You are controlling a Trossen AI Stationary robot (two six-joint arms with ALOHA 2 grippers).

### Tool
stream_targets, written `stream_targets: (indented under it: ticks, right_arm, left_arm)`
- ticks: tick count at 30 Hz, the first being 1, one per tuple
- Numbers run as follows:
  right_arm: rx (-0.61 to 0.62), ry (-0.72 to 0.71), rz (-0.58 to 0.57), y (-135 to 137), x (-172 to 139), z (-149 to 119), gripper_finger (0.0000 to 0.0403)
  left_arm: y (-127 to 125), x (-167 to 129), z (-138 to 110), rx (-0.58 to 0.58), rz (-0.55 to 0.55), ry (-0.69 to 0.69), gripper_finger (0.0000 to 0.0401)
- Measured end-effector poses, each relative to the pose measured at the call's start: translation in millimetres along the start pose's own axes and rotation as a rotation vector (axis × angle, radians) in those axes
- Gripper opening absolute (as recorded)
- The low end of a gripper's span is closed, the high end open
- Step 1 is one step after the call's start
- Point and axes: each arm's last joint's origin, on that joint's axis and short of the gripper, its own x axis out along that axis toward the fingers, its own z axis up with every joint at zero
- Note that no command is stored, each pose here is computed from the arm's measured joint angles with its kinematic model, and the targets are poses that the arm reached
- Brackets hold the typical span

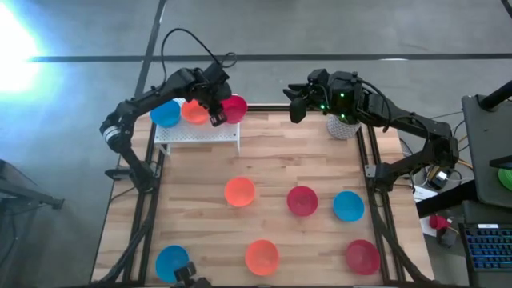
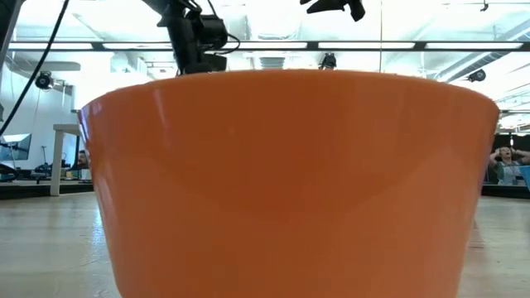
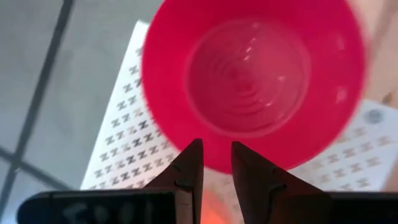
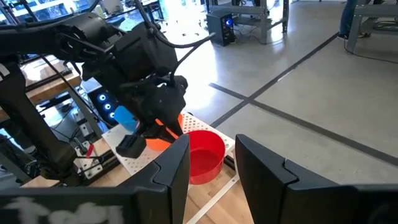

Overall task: Pick & Place Mini bowls
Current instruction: Put the top red bowl on the right side of the shelf, then stack the left blue bowl on top of the blue bowl on the shelf

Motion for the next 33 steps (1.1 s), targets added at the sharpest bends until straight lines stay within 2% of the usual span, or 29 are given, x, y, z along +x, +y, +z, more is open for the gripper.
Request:
stream_targets:
  ticks: [20, 27, 33]
  right_arm:
    - [0.003, -0.008, 0.005, 0.4, 0.1, 0.8, 0.0123]
    - [-0.002, -0.008, 0.005, 0.4, 0.1, 0.8, 0.0123]
    - [-0.006, -0.007, 0.005, 0.3, 0.1, 0.7, 0.0123]
  left_arm:
    - [3.3, -5.0, -4.1, 0.033, 0.115, 0.078, 0.0075]
    - [4.0, -35.2, -3.7, -0.007, 0.115, 0.037, 0.0075]
    - [-8.2, -69.4, -27.3, -0.076, 0.014, 0.09, 0.0075]
